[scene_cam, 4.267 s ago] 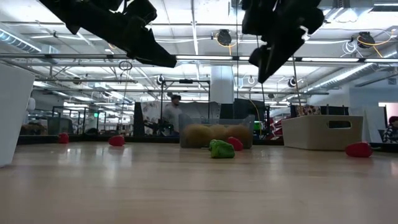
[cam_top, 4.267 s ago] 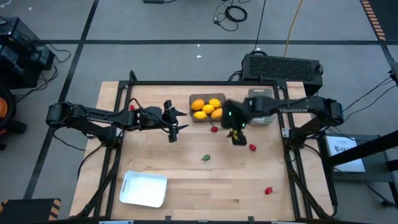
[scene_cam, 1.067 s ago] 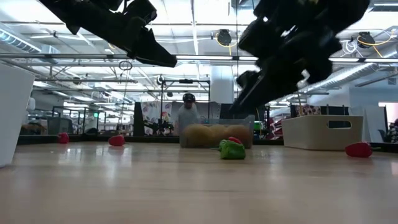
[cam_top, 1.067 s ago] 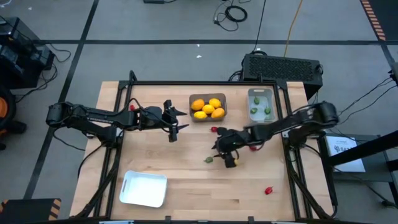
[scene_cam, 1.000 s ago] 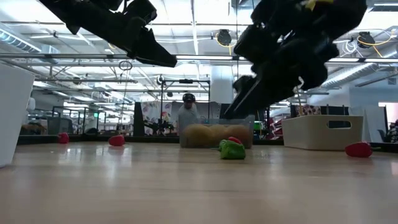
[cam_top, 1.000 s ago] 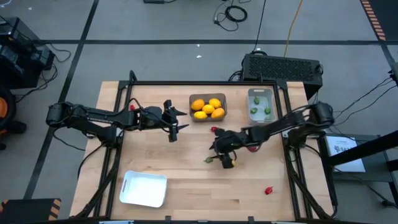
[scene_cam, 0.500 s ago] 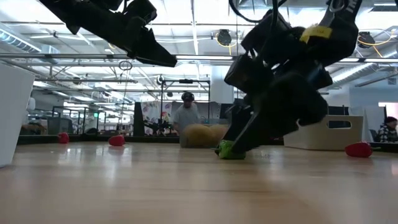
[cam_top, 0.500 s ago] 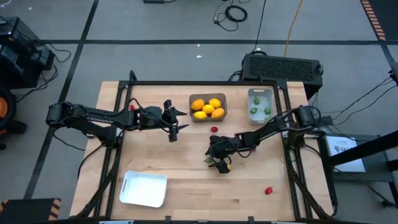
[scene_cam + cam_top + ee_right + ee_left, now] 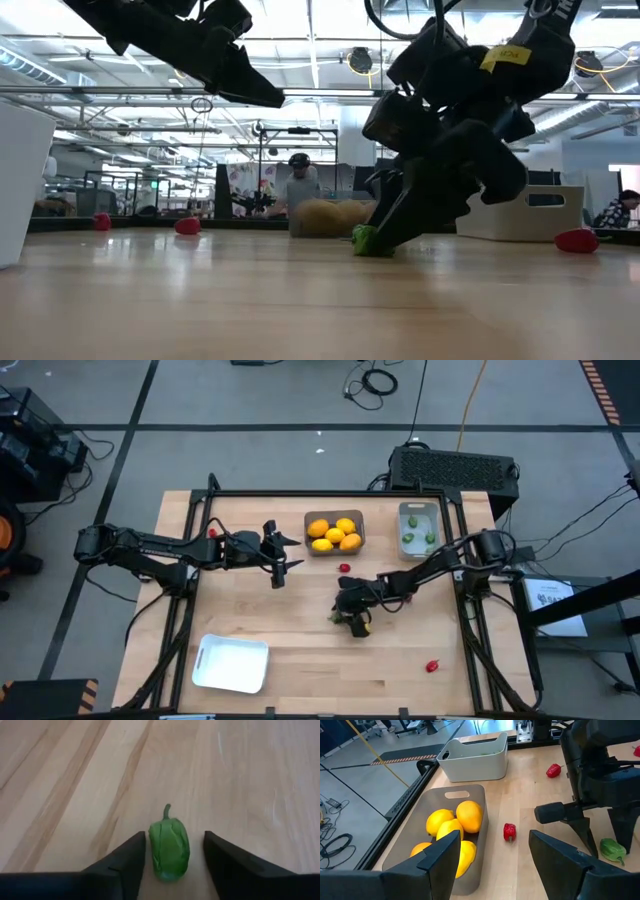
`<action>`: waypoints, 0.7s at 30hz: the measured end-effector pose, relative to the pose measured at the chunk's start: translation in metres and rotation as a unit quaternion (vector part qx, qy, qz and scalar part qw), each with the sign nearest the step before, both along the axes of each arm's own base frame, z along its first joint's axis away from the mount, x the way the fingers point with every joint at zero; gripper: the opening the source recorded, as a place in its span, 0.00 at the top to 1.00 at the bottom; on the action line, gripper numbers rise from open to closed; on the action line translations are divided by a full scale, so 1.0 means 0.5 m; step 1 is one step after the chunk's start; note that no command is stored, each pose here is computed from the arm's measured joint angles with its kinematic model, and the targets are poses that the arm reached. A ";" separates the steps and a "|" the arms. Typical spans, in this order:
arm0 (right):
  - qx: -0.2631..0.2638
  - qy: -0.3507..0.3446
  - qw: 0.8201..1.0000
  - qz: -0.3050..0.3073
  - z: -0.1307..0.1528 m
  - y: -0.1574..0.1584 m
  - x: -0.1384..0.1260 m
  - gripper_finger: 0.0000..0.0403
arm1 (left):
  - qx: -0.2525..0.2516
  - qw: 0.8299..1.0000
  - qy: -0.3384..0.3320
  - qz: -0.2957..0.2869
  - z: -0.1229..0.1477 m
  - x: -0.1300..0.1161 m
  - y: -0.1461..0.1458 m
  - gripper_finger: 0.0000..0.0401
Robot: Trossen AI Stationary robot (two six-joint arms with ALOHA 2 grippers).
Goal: Sort produce into baskets
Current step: Put the green pepper into the gray bin
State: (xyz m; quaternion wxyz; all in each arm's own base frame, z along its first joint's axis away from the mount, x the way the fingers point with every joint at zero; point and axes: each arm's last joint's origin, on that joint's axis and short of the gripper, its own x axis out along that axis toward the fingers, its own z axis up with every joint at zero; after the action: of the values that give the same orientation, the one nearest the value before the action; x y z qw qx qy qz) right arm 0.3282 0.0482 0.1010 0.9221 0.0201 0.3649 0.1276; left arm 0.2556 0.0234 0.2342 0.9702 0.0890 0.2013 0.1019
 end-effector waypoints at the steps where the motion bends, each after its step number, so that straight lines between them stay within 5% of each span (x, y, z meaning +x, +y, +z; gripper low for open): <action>1: 0.001 0.002 1.000 0.001 0.002 0.000 -0.001 0.57 | 0.000 1.000 0.000 0.000 0.000 0.000 0.000 0.39; 15: 0.012 -0.035 0.999 -0.002 0.133 -0.005 -0.041 0.92 | 0.000 1.000 0.000 0.000 0.000 0.000 0.000 0.39; 21: -0.018 -0.052 0.998 0.000 0.137 0.013 -0.042 0.89 | 0.000 1.000 0.000 0.000 0.000 0.000 0.000 0.39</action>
State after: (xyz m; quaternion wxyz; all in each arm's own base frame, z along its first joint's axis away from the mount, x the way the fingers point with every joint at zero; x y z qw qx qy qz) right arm 0.3072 0.0546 0.1697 0.9400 -0.0027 0.3186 0.1217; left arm 0.2556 0.0232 0.2343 0.9702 0.0889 0.2011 0.1016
